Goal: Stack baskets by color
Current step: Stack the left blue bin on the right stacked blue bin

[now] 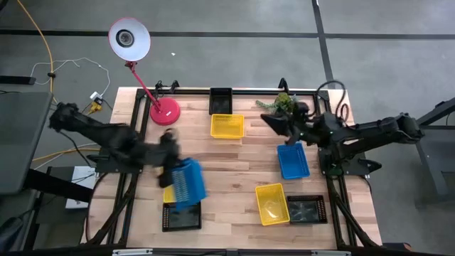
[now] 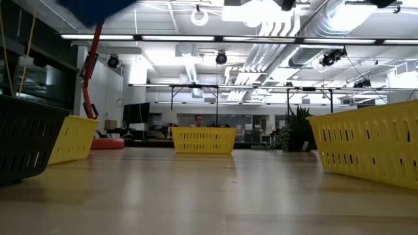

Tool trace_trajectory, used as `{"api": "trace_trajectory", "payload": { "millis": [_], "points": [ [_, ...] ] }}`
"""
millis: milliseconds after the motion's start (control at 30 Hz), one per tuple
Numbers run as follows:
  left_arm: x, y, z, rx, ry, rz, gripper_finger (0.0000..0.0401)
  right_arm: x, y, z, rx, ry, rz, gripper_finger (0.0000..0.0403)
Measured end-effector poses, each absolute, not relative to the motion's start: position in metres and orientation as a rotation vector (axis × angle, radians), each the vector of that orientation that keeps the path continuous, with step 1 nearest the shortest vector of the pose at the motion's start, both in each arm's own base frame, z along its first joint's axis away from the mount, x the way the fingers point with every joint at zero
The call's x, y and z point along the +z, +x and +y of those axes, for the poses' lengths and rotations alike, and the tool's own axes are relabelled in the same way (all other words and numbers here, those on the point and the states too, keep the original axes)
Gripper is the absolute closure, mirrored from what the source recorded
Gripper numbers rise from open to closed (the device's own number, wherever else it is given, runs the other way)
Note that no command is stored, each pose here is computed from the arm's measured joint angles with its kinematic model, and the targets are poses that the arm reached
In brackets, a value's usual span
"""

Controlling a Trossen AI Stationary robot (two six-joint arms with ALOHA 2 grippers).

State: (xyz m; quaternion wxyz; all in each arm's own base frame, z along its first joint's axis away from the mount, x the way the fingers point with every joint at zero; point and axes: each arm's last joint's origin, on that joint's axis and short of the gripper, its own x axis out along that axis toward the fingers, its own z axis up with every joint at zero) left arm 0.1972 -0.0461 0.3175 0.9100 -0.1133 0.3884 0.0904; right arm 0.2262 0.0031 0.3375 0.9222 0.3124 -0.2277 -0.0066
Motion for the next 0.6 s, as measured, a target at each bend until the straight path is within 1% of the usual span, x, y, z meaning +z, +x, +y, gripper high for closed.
{"api": "trace_trajectory", "payload": {
  "millis": [133, 267, 433, 500, 600],
  "points": [
    [0.302, 0.253, -0.020, 0.252, -0.158, 0.701, 0.0401, 0.345, 0.222, 0.000, 0.002, 0.626, -0.555, 0.0403],
    [0.292, 0.305, 0.004, 0.297, -0.148, 0.480, 0.0401, 0.354, 0.217, -0.003, 0.001, 0.564, -0.662, 0.0403],
    [0.266, 0.358, 0.026, 0.314, -0.135, 0.251, 0.0401, 0.360, 0.211, -0.004, -0.004, 0.497, -0.744, 0.0403],
    [0.254, 0.378, 0.032, 0.325, -0.142, 0.209, 0.0401, 0.360, 0.211, -0.004, -0.005, 0.493, -0.746, 0.0403],
    [0.240, 0.409, 0.042, 0.311, -0.162, 0.234, 0.0401, 0.360, 0.212, -0.004, -0.007, 0.492, -0.737, 0.0403]
  ]
}}
